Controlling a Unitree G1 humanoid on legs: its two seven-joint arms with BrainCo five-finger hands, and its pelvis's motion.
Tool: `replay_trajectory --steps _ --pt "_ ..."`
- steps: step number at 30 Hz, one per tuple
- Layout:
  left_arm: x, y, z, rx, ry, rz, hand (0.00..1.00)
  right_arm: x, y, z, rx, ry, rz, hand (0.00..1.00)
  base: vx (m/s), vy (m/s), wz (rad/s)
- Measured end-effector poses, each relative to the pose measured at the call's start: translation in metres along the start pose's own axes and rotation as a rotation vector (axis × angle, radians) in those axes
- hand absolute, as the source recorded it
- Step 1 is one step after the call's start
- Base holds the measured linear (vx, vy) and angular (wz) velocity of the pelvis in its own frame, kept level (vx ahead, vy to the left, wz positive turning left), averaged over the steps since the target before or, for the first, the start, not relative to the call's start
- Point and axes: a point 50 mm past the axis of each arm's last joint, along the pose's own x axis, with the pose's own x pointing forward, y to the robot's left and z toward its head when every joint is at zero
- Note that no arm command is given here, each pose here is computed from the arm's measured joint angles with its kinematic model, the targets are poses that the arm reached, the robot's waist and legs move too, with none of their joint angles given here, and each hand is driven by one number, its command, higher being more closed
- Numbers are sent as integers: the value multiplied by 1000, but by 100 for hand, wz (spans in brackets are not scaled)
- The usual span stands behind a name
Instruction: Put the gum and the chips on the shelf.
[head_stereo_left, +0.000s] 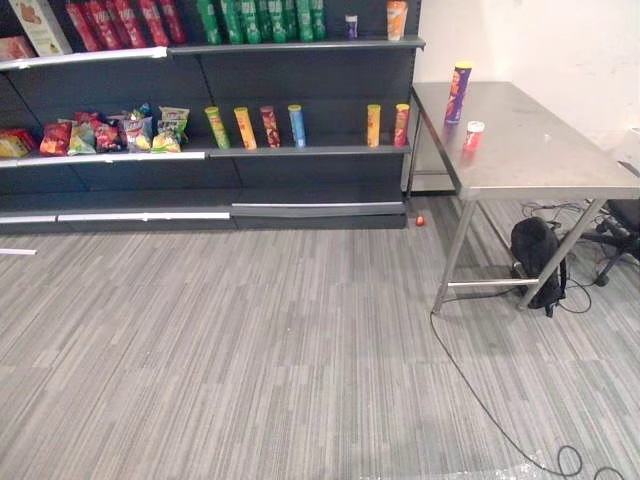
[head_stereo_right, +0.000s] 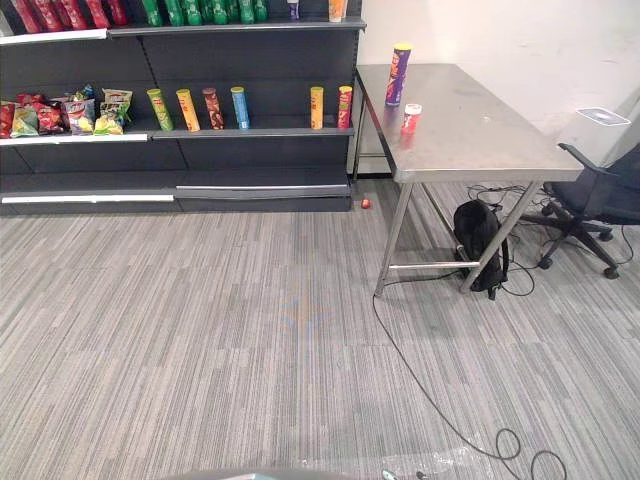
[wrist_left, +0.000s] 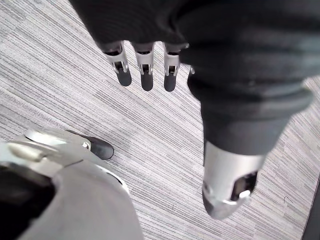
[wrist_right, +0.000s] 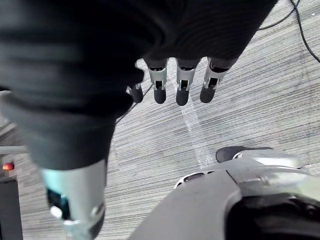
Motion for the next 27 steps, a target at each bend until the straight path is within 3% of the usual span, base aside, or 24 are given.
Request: replay_trajectory --steps 11,27 --pt "2 -4 8 4 -16 23 0 4 4 11 20 -22 8 0 62 -13 1" --pt "3 -4 6 17 31 43 0 2 3 6 180 -41 28 0 -25 -5 -3"
